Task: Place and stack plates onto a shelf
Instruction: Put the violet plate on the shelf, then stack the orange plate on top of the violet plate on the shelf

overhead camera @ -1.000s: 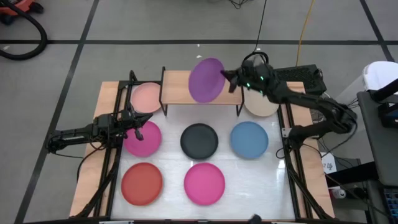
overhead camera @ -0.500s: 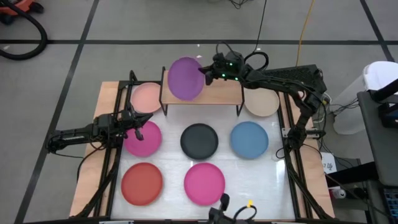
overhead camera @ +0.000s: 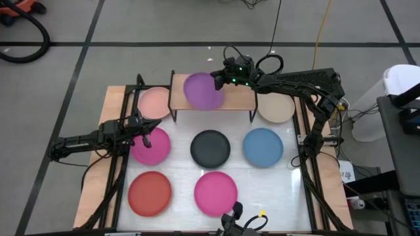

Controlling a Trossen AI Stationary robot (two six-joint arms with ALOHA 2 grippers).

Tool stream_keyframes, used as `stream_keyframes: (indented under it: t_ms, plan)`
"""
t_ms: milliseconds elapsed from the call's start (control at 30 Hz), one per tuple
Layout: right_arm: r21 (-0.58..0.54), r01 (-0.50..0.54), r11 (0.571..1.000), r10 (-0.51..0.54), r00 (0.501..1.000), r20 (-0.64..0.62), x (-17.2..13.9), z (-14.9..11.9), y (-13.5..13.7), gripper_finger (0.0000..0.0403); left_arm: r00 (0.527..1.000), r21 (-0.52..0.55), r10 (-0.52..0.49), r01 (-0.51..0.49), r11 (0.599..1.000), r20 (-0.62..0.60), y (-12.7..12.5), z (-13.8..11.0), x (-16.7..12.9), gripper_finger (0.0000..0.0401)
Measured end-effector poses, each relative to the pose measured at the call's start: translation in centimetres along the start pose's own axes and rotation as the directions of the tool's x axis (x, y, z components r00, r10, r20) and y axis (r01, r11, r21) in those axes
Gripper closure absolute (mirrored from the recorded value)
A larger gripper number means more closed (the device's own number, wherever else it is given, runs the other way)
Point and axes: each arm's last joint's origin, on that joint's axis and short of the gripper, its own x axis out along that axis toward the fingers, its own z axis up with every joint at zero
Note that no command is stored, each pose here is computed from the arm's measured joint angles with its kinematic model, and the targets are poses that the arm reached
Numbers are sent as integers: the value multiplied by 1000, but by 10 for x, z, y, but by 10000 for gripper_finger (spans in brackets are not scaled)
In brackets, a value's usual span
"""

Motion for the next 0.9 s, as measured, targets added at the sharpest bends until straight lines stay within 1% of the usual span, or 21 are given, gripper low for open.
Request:
stream_keyframes:
  t_ms: [133,233,367,467,600,733,900]
  plan:
    - [-47,-3,999,3,1000,-1,0,0,0,312,1000,0,0,0,1000,0,0,0,0,397]
    - [-144,-29,989,29,1000,-2,-3,3,2,297,1000,0,0,0,1000,0,0,0,0,397]
    - [-287,-58,956,68,997,24,-10,11,8,290,1000,0,0,0,1000,0,0,0,0,397]
    - [-375,-57,925,79,996,43,-16,17,12,289,1000,0,0,0,1000,0,0,0,0,397]
    - [-435,-73,898,92,996,22,-26,21,23,289,1000,0,0,0,1000,0,0,0,0,397]
    - [-517,-135,845,143,989,-24,-31,17,41,289,1000,0,0,0,1000,0,0,0,0,397]
    - [-643,-160,749,206,979,-5,-38,19,65,289,1000,0,0,0,1000,0,0,0,0,397]
